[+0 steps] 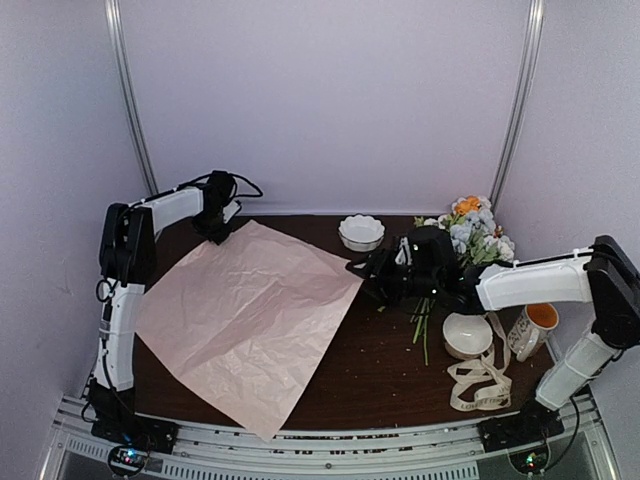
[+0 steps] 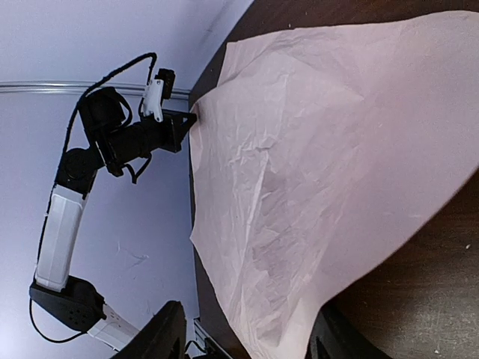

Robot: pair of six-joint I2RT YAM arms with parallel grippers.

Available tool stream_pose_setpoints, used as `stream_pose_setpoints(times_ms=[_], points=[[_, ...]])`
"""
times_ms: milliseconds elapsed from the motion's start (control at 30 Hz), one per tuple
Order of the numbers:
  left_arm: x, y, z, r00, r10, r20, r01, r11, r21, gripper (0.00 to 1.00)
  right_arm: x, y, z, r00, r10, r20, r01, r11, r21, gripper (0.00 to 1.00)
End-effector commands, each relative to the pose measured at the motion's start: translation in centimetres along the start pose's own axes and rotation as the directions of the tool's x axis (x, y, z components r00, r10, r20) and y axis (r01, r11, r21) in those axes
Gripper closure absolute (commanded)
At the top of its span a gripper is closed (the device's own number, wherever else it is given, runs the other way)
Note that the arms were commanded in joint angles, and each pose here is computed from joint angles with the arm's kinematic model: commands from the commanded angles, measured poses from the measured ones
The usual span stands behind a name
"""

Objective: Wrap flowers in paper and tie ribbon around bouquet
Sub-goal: Rotate the flattened wrapping paper at the center of the board, then pick up the fake flower from the center of the board.

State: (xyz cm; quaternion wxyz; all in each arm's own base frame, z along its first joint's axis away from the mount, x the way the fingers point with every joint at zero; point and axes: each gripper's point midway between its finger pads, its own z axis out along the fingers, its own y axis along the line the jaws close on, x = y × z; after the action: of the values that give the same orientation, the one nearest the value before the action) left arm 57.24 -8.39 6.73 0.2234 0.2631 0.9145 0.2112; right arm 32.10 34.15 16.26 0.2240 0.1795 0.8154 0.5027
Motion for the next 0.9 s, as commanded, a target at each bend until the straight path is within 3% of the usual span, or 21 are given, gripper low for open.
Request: stream_pose_setpoints(times_ms=[0, 67, 133, 267, 367, 600, 700, 867], points=[[-2.0, 1.4, -0.6, 0.998, 0.039, 0.043, -0.036, 0.997, -0.065, 1.0, -3.5, -1.2, -2.8, 0.979, -0.149, 0.136, 0.131, 0.983, 0.133, 0.42], [-2.0, 1.9, -0.6, 0.998, 0.048, 0.038, -0.044, 0.995, -0.088, 1.0, -5.8, -1.4, -4.6, 0.949, -0.251, 0.192, 0.212, 0.956, 0.204, 0.42], [-2.3, 2.5, -0.9, 0.998, 0.055, 0.039, -0.051, 0.993, -0.11, 0.88, -8.6, -1.9, -6.5, 0.9, -0.363, 0.241, 0.285, 0.909, 0.306, 0.43], [-3.1, 4.2, -2.6, 0.997, 0.052, 0.054, -0.043, 0.987, -0.156, 0.35, -13.9, -2.9, -10.4, 0.781, -0.577, 0.238, 0.378, 0.74, 0.556, 0.45], [-3.8, 5.8, -4.9, 0.996, 0.0, 0.092, 0.016, 0.985, -0.172, 0.17, -16.8, -3.9, -11.5, 0.742, -0.647, 0.176, 0.398, 0.636, 0.661, 0.51], [-1.9, 7.5, -12.2, 0.976, -0.156, 0.153, 0.178, 0.974, -0.139, 0.08, -20.5, -8.6, -10.0, 0.784, -0.619, -0.038, 0.417, 0.481, 0.771, 0.66], [0.2, 6.5, -15.9, 0.955, -0.224, 0.193, 0.241, 0.968, -0.069, 0.07, -22.2, -11.2, -9.8, 0.828, -0.559, -0.037, 0.372, 0.499, 0.783, 0.67], [3.9, 1.6, -17.7, 0.935, -0.256, 0.247, 0.255, 0.966, 0.038, 0.05, -24.5, -14.1, -9.3, 0.87, -0.492, 0.018, 0.292, 0.545, 0.786, 0.65]])
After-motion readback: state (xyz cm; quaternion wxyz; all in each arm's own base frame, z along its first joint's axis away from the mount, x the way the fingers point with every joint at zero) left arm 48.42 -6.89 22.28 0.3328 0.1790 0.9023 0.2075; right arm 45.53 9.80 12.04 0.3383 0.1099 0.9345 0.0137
